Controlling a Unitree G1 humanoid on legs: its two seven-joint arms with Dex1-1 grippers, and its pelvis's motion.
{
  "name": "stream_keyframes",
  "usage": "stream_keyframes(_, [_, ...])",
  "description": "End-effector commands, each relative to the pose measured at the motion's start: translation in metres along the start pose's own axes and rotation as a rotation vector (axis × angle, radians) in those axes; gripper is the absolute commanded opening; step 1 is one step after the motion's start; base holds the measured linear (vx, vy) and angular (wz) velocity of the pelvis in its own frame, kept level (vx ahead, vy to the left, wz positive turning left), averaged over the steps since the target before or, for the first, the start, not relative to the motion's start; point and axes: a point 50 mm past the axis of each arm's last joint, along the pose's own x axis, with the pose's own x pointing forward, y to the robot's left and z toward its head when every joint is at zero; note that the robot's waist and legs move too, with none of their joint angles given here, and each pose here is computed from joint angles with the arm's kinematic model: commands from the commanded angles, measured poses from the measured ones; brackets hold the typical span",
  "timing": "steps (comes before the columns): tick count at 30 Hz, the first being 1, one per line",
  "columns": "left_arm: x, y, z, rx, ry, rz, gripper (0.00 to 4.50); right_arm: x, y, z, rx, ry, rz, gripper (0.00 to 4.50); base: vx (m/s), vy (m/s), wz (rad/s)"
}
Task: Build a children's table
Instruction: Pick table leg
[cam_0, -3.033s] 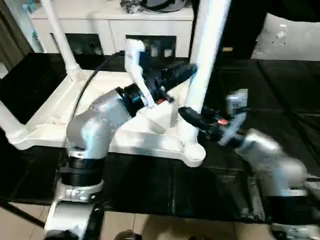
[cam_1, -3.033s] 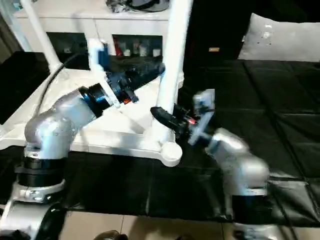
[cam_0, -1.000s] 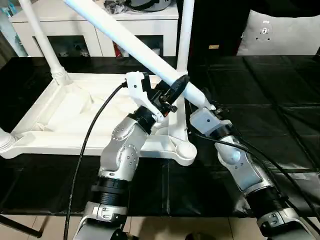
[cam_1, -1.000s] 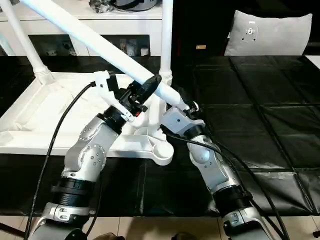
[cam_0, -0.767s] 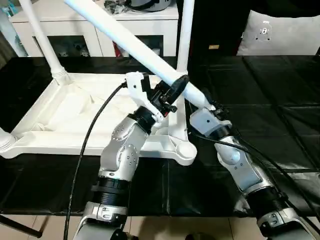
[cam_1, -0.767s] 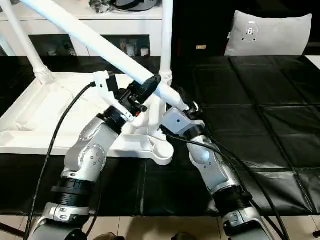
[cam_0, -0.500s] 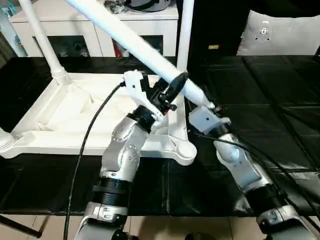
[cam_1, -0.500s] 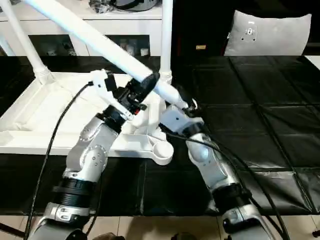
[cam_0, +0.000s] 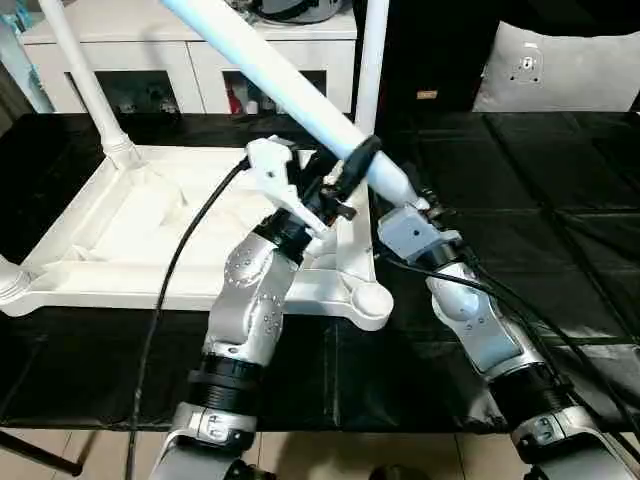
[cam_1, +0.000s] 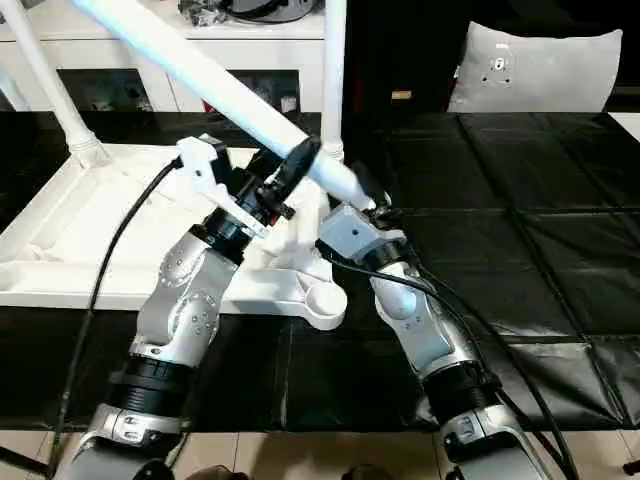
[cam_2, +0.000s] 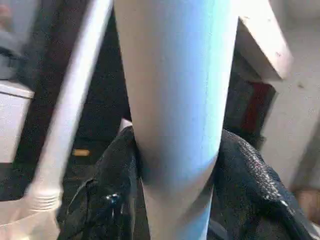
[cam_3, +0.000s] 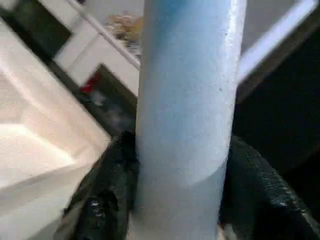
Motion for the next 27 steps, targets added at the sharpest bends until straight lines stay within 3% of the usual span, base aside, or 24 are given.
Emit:
stream_keyframes(1, [0.004, 0.009, 0.017, 0.041, -0.056, 0.035, 1.84, -0.002, -0.004, -0.005, 0.053, 0.018, 0.008, 2.94, 0.0, 0.0, 0.0])
stream_keyframes(6, [0.006, 0.02, 0.025, 0.087, -0.052, 0.066, 1.82, -0.006, -0.006, -0.005, 0.154, -0.01, 0.081, 3.37, 0.0, 0.0, 0.0])
stream_keyframes(7, [0.006, 0.023, 0.028, 0.1, -0.046, 0.064, 1.82, -0.008, -0.005, -0.004, 0.258, -0.031, 0.134, 3.47, 0.0, 0.0, 0.0])
stream_keyframes(11, [0.007, 0.025, 0.031, 0.121, -0.025, 0.044, 1.82, -0.011, -0.01, 0.0, 0.35, -0.073, 0.185, 3.71, 0.0, 0.0, 0.0])
stream_keyframes(12, [0.006, 0.03, 0.035, 0.153, 0.036, -0.001, 1.82, -0.014, -0.025, 0.002, 0.497, -0.086, 0.206, 3.71, 0.0, 0.0, 0.0])
stream_keyframes(13, [0.006, 0.03, 0.035, 0.153, 0.036, -0.001, 1.82, -0.014, -0.025, 0.002, 0.497, -0.086, 0.206, 3.86, 0.0, 0.0, 0.0])
stream_keyframes(14, [0.006, 0.033, 0.036, 0.174, 0.077, -0.028, 1.82, -0.014, -0.032, 0.004, 0.579, -0.093, 0.233, 3.98, 0.0, 0.0, 0.0])
stream_keyframes(18, [0.003, 0.037, 0.041, 0.204, 0.198, -0.111, 1.82, -0.012, -0.049, 0.008, 0.705, -0.065, 0.33, 4.31, 0.0, 0.0, 0.0])
stream_keyframes(20, [0.001, 0.035, 0.042, 0.206, 0.263, -0.199, 1.82, -0.016, -0.053, 0.01, 0.741, -0.047, 0.452, 4.4, 0.0, 0.0, 0.0])
stream_keyframes(22, [-0.007, 0.028, 0.046, 0.175, 0.381, -0.372, 1.82, -0.022, -0.066, 0.019, 0.836, -0.052, 0.644, 4.4, 0.0, 0.0, 0.0])
stream_keyframes(27, [-0.011, 0.019, 0.052, 0.13, 0.465, -0.499, 1.82, -0.028, -0.077, 0.031, 0.921, -0.07, 0.798, 4.44, 0.0, 0.0, 0.0])
